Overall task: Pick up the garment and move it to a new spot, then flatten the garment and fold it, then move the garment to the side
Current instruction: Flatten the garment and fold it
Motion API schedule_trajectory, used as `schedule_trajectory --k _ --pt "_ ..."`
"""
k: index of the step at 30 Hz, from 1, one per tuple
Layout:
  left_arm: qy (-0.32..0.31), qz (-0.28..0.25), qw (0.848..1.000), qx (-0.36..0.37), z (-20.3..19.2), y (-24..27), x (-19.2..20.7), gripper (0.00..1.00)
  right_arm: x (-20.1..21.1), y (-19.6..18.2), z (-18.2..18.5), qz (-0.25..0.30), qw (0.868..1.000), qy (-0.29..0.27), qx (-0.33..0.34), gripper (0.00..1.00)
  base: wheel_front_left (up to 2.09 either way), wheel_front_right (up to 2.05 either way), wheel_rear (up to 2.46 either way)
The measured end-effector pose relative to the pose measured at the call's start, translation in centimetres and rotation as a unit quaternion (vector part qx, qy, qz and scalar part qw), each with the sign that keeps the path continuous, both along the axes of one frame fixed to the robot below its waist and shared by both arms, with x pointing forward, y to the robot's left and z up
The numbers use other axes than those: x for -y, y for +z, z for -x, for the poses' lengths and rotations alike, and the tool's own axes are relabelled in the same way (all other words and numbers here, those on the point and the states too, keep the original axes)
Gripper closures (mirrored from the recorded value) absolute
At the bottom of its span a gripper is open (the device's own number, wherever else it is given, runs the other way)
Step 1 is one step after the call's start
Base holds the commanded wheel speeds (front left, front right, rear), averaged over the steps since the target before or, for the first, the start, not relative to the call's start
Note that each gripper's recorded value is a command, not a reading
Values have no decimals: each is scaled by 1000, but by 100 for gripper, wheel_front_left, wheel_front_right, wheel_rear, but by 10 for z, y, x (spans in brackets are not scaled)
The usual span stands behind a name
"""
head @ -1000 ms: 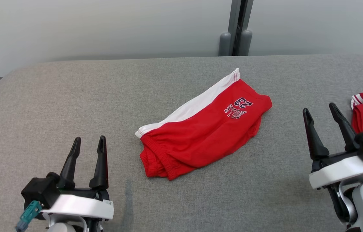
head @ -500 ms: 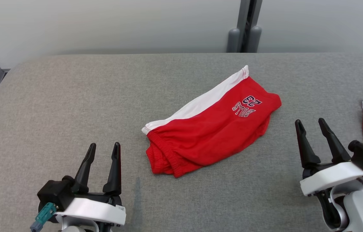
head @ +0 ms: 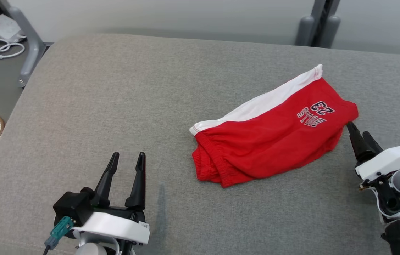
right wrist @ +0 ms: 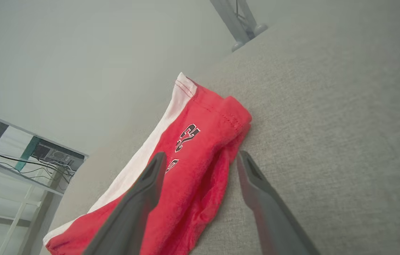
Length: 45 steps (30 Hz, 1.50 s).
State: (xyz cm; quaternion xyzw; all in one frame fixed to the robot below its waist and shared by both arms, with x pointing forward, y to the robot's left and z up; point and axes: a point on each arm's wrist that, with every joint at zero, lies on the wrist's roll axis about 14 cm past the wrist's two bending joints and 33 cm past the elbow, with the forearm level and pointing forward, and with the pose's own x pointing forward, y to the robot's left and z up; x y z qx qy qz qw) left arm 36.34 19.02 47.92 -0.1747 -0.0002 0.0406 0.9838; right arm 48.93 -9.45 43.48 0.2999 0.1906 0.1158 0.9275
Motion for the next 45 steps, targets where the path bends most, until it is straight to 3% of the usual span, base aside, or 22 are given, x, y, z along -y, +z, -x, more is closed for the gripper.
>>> schedule_trajectory --k 3,10,24,25,26,27,28,39,45 --pt "18 0 1000 -6 5 -2 -10 0 -12 -11 -9 -38 998 6 -45 0 0 0 0" --pt "50 0 999 -18 15 -7 -28 0 -27 -50 -26 -36 990 23 -134 0 0 0 0" --pt "75 6 997 -27 17 -10 -39 0 -44 -67 -52 3 985 46 -168 0 0 0 0" --pt "75 7 997 -26 17 -10 -39 0 -43 -67 -52 7 985 45 -166 21 0 0 0" --pt "74 8 997 -25 16 -9 -38 0 -44 -67 -53 10 985 45 -166 53 0 0 0" --pt "73 8 997 -25 16 -9 -38 0 -44 -66 -53 10 985 45 -165 71 0 0 0" --pt "71 8 997 -25 16 -9 -37 0 -45 -66 -53 9 985 45 -166 100 0 0 0" --pt "65 1 997 -29 16 -11 -34 0 -48 -49 -56 -24 990 26 -136 100 0 0 0" --pt "55 3 998 -25 14 -10 -28 0 -33 -41 -49 -61 991 -19 -120 100 0 0 0"
